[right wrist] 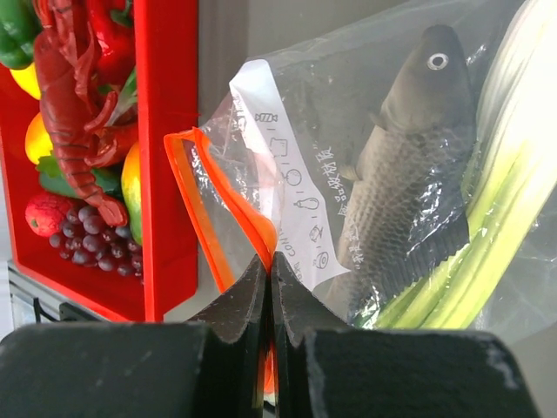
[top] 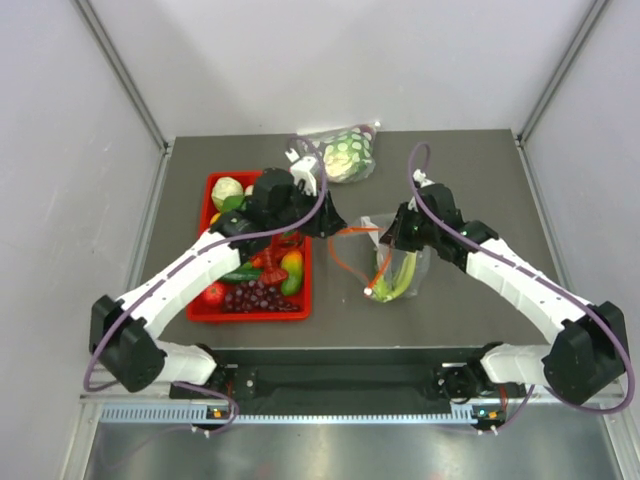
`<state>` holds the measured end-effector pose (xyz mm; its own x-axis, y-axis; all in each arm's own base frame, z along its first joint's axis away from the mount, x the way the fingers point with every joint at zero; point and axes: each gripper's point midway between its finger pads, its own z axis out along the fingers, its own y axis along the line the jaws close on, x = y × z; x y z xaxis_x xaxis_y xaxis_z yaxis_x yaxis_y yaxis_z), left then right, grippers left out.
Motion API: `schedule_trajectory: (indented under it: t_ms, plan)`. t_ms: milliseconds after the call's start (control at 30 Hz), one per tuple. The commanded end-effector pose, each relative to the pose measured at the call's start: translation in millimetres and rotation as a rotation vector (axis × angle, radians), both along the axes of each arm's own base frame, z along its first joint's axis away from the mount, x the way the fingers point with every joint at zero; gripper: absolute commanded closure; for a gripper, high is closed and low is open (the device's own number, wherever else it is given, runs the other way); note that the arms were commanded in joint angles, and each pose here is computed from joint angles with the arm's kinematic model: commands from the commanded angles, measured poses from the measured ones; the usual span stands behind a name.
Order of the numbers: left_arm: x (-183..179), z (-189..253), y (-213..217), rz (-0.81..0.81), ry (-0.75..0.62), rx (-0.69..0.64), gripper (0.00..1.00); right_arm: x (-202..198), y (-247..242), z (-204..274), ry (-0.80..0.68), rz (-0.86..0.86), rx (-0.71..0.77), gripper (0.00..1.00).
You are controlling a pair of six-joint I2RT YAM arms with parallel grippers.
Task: Open the zip-top bag and remove the fake food
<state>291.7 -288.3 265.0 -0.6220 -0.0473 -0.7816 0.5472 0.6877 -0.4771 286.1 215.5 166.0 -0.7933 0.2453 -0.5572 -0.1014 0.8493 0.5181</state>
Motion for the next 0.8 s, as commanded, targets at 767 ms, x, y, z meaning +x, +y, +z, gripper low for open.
schedule_trajectory:
  t_ms: [767]
  plan:
    - [-35.0, -132.7, -109.7, -0.295, 0.243, 0.024, 0.41, -15.5, 5.7, 22.3, -0.09, -0.046, 0.122, 1.0]
